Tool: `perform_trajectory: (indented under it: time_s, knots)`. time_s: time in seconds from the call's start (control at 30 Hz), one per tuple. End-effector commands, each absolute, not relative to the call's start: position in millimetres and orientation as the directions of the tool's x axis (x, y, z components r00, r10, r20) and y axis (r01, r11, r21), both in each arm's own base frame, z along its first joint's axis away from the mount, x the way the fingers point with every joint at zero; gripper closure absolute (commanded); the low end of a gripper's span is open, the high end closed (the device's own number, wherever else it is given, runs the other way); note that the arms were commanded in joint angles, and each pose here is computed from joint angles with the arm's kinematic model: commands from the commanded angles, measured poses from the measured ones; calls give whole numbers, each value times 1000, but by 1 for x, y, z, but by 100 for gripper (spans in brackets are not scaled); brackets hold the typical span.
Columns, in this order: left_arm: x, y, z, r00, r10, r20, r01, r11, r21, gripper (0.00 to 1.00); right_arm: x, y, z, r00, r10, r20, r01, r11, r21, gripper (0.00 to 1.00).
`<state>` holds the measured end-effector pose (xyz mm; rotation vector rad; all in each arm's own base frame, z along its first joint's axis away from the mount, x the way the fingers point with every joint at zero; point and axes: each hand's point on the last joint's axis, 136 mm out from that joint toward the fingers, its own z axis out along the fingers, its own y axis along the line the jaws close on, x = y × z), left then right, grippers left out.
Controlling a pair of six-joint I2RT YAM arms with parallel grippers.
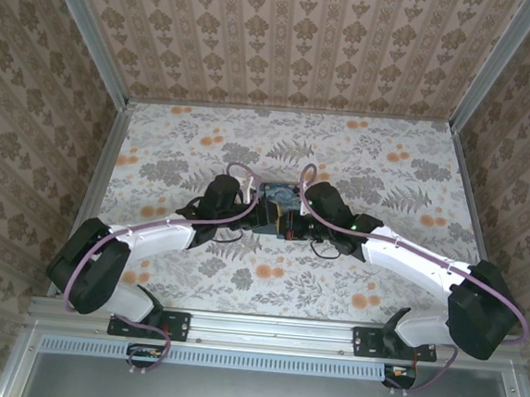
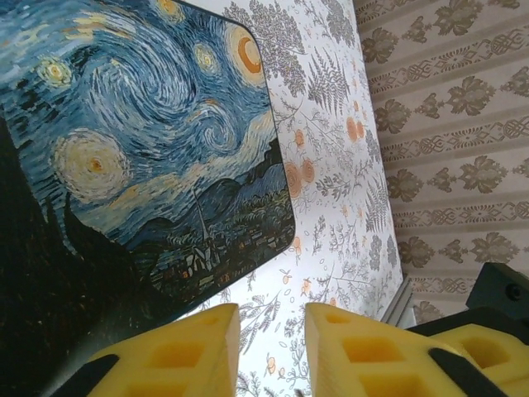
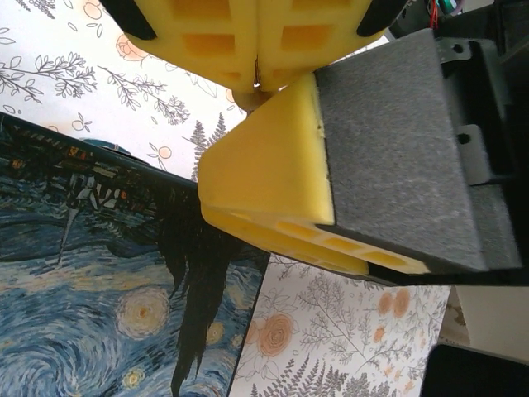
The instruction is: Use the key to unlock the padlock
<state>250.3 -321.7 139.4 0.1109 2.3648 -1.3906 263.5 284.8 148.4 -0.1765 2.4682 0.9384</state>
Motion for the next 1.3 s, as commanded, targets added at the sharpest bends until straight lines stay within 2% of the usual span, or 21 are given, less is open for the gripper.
perform_trajectory:
  time_s: [0.0,0.23,0.3,0.37,0.4,0.53,0.67,0.9,1.1,1.27]
  knots:
    - [255,-330,154,-904,-133,-406,299,481,-824,79,264,287,154,-869,63,-491,-293,734,613,100]
    - [257,-331,157,-900,-136,-415,308,476,-824,100,264,288,155,-869,66,-490,-292,730,618,100]
    - [259,-331,160,-894,-143,-424,314,475,-822,100,264,287,155,-869,71,-490,-290,728,621,100]
    - [262,-330,164,-885,-155,-440,323,476,-818,100,266,282,158,-865,91,-493,-280,727,627,78]
    - [264,-330,168,-876,-161,-454,334,475,-814,100,268,276,162,-858,118,-500,-270,725,634,71]
    - [274,-326,184,-846,-180,-501,375,467,-801,100,278,250,181,-821,237,-520,-237,687,687,68]
    - [284,-322,202,-811,-211,-546,417,445,-792,100,287,233,199,-778,348,-523,-230,618,752,55]
    - [309,-316,236,-734,-349,-583,466,366,-805,100,311,234,230,-703,514,-491,-288,426,858,48]
    - [317,-318,263,-696,-420,-582,506,288,-813,100,326,248,256,-677,553,-485,-368,316,874,46]
    - [319,-317,272,-693,-447,-565,503,260,-824,100,332,257,268,-661,548,-512,-439,271,857,46]
